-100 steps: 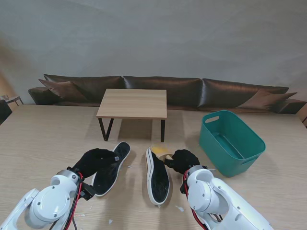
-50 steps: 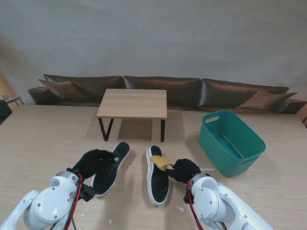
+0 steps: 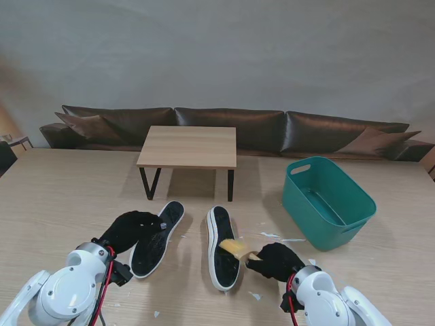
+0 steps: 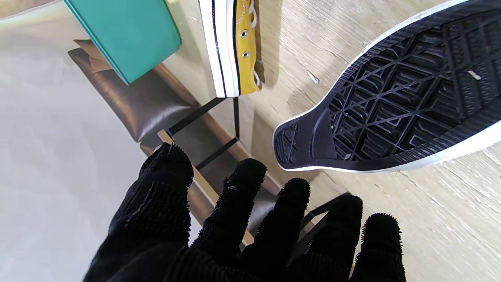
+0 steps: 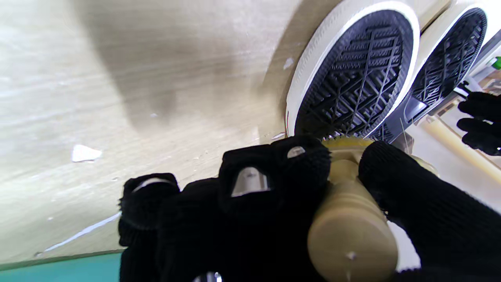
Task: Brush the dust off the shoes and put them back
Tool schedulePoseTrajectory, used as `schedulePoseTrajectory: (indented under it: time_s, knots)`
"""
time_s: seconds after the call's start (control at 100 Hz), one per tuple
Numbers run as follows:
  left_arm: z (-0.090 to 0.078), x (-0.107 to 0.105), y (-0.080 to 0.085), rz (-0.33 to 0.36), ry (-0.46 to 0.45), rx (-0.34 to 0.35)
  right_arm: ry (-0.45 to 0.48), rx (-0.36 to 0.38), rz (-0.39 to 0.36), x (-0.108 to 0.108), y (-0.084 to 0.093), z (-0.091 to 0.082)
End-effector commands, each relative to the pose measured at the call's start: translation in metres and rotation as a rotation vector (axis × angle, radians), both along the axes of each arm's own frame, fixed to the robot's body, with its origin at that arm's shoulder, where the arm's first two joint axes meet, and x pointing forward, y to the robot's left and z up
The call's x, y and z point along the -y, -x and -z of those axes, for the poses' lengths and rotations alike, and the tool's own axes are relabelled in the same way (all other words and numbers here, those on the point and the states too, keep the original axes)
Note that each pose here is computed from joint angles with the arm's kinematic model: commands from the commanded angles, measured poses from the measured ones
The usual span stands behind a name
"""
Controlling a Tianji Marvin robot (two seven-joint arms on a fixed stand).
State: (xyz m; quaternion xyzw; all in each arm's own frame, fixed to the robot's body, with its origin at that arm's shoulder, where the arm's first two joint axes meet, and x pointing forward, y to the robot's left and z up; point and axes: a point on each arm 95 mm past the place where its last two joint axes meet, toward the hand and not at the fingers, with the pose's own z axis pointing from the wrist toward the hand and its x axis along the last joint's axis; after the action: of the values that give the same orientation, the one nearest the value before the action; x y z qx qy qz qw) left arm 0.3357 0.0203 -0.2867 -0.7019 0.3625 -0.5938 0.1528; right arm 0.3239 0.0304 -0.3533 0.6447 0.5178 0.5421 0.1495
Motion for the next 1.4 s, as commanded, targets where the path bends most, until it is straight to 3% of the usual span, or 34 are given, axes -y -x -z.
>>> schedulePoseTrajectory:
  time_s: [0.0,0.54,0.74,0.92,1.07,1.19,1.39]
  knots:
    - [-0.001,0.002,0.002,0.016,0.005,-0.003,0.008,-0.026,-0.027,0.001,0.010,0.003]
    - [-0.006,-0.006,0.007,0.010,-0.008,0.024,-0.013,-0.058,-0.104,0.026,0.030,-0.005]
    - [-0.008,-0.008,0.008,0.009,-0.011,0.030,-0.045,-0.002,-0.075,0.022,0.028,-0.026]
    - [-0.007,-0.010,0.010,-0.001,-0.011,0.036,-0.058,0.094,-0.043,0.006,0.022,-0.055]
    - [-0.007,-0.011,0.011,-0.007,-0.012,0.038,-0.062,0.151,-0.034,-0.017,0.015,-0.068]
    - [-0.007,-0.013,0.012,-0.013,-0.013,0.039,-0.048,0.182,-0.045,-0.039,0.008,-0.071]
    - [-0.005,-0.017,0.012,-0.030,0.000,0.033,-0.009,0.191,-0.062,-0.073,-0.006,-0.060]
